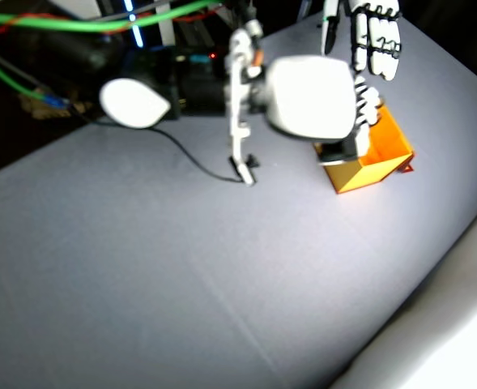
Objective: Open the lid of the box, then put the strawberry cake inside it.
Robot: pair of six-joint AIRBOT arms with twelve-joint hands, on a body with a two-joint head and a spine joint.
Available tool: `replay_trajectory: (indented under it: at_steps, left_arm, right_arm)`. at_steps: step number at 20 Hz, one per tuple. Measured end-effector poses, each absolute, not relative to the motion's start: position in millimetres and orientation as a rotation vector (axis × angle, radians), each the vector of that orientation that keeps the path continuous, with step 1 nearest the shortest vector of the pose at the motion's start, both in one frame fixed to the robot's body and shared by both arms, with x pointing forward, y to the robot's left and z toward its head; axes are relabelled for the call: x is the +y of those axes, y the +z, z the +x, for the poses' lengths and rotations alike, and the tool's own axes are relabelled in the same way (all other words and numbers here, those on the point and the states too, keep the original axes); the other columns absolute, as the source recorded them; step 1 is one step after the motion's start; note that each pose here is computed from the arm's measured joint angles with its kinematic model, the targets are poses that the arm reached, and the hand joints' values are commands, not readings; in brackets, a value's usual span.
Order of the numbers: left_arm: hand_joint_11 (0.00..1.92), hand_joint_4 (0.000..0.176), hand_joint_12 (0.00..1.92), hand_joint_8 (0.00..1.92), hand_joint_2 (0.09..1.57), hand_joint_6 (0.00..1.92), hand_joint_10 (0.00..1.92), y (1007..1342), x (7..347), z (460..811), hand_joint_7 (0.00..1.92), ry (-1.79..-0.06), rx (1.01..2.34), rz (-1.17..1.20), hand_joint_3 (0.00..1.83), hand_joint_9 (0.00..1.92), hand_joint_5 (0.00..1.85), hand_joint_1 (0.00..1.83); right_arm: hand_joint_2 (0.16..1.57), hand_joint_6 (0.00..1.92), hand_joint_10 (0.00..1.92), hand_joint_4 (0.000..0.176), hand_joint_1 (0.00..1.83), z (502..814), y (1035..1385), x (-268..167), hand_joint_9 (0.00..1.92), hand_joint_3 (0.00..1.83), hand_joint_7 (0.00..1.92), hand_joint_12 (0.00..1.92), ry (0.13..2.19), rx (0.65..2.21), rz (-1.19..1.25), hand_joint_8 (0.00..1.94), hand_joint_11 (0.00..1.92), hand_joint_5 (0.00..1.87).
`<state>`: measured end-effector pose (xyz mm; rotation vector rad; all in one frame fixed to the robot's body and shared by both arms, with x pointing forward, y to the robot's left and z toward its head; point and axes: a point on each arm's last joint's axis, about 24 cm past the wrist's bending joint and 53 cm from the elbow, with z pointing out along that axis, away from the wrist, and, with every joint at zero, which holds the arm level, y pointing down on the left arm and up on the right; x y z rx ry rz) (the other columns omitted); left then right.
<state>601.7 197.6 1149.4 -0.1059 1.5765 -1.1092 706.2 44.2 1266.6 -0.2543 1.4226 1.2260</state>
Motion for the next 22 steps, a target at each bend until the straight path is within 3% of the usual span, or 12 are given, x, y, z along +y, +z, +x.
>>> replay_trajectory:
  at_steps: [1,2,3,4,6,7,8,12,17,19,20,22]
  left_arm:
    - [0.0,0.048,0.27,0.0,1.35,0.0,0.0,1146.0,197.4,602.2,0.0,-1.107,1.587,-0.109,0.0,0.0,0.06,0.64]
    - [0.0,0.073,0.33,0.0,1.35,0.0,0.0,1145.7,197.0,601.9,0.0,-1.11,1.588,-0.109,0.0,0.0,0.05,0.59]
    - [0.0,0.068,0.39,0.0,1.35,0.0,0.0,1145.9,196.1,602.0,0.0,-1.12,1.583,-0.107,0.0,0.0,0.05,0.59]
    - [0.0,0.049,0.45,0.0,1.35,0.0,0.0,1144.2,196.8,603.4,0.0,-1.122,1.58,-0.128,0.0,0.0,0.05,0.57]
    - [0.0,0.02,0.55,0.0,1.34,0.0,0.0,1140.0,195.9,603.6,0.0,-1.122,1.593,-0.136,0.0,0.0,0.1,0.65]
    - [0.0,0.018,0.62,0.0,1.34,0.01,0.0,1138.2,194.3,603.2,0.0,-1.126,1.595,-0.136,0.0,0.0,0.13,0.63]
    - [0.0,0.0,0.59,0.0,1.35,0.01,0.0,1136.9,193.5,603.0,0.0,-1.128,1.599,-0.137,0.0,0.0,0.16,0.57]
    - [0.0,0.0,0.65,0.0,1.35,0.0,0.0,1134.2,193.8,604.6,0.0,-1.13,1.599,-0.148,0.0,0.0,0.15,0.55]
    - [0.0,0.029,0.58,0.0,1.33,0.0,0.0,1133.2,193.0,604.8,0.0,-1.134,1.596,-0.153,0.0,0.0,0.0,0.6]
    - [0.0,0.013,0.56,0.0,1.33,0.0,0.0,1131.0,192.1,604.6,0.0,-1.137,1.603,-0.158,0.0,0.0,0.02,0.6]
    - [0.0,0.034,0.54,0.0,1.33,0.0,0.0,1131.5,192.2,604.6,0.0,-1.138,1.601,-0.159,0.0,0.0,0.02,0.62]
    - [0.0,0.052,0.53,0.0,1.35,0.0,0.0,1131.5,192.4,604.8,0.0,-1.138,1.6,-0.161,0.0,0.0,0.01,0.57]
  right_arm:
    - [1.18,1.04,1.44,0.0,1.33,708.0,1265.4,54.1,0.93,0.0,0.84,1.59,1.23,1.43,-0.257,1.28,0.8,0.77]
    - [1.22,1.16,1.31,0.0,1.24,709.4,1264.0,61.2,0.87,0.01,0.85,1.62,1.23,1.442,-0.259,1.4,0.77,0.71]
    - [1.25,1.23,1.26,0.0,1.18,710.5,1264.9,68.3,0.67,0.0,0.78,1.79,1.232,1.447,-0.261,1.5,0.43,0.7]
    - [1.25,1.23,1.25,0.0,1.2,710.6,1267.5,75.0,0.71,0.0,0.81,1.81,1.235,1.45,-0.265,1.48,0.41,0.68]
    - [1.24,1.19,1.22,0.0,1.22,712.8,1277.1,85.9,0.94,0.0,0.86,1.63,1.244,1.436,-0.266,1.44,0.83,0.67]
    - [1.25,1.27,1.52,0.0,1.31,713.6,1281.5,90.2,0.71,0.01,0.78,1.73,1.248,1.432,-0.264,1.45,0.4,0.63]
    - [1.28,1.33,1.41,0.0,1.18,712.8,1283.1,93.6,0.61,0.0,0.72,1.8,1.251,1.43,-0.267,1.56,0.44,0.64]
    - [1.29,1.44,1.67,0.0,1.31,715.7,1273.1,99.1,0.63,0.0,0.64,1.67,1.228,1.47,-0.273,1.46,0.4,0.61]
    - [1.25,1.33,1.57,0.0,1.33,715.3,1261.7,112.1,0.74,0.0,0.72,1.73,1.211,1.511,-0.289,1.39,0.68,0.63]
    - [1.26,1.36,1.53,0.0,1.3,714.6,1258.3,115.6,0.75,0.0,0.67,1.7,1.205,1.524,-0.296,1.44,0.62,0.64]
    - [1.21,0.88,1.14,0.0,1.13,715.1,1256.9,115.4,0.45,0.0,0.51,1.66,1.199,1.529,-0.298,0.93,0.2,0.46]
    - [1.18,0.3,0.61,0.0,0.85,720.4,1252.4,112.5,0.2,0.0,0.37,1.14,1.178,1.547,-0.293,0.3,0.01,0.24]
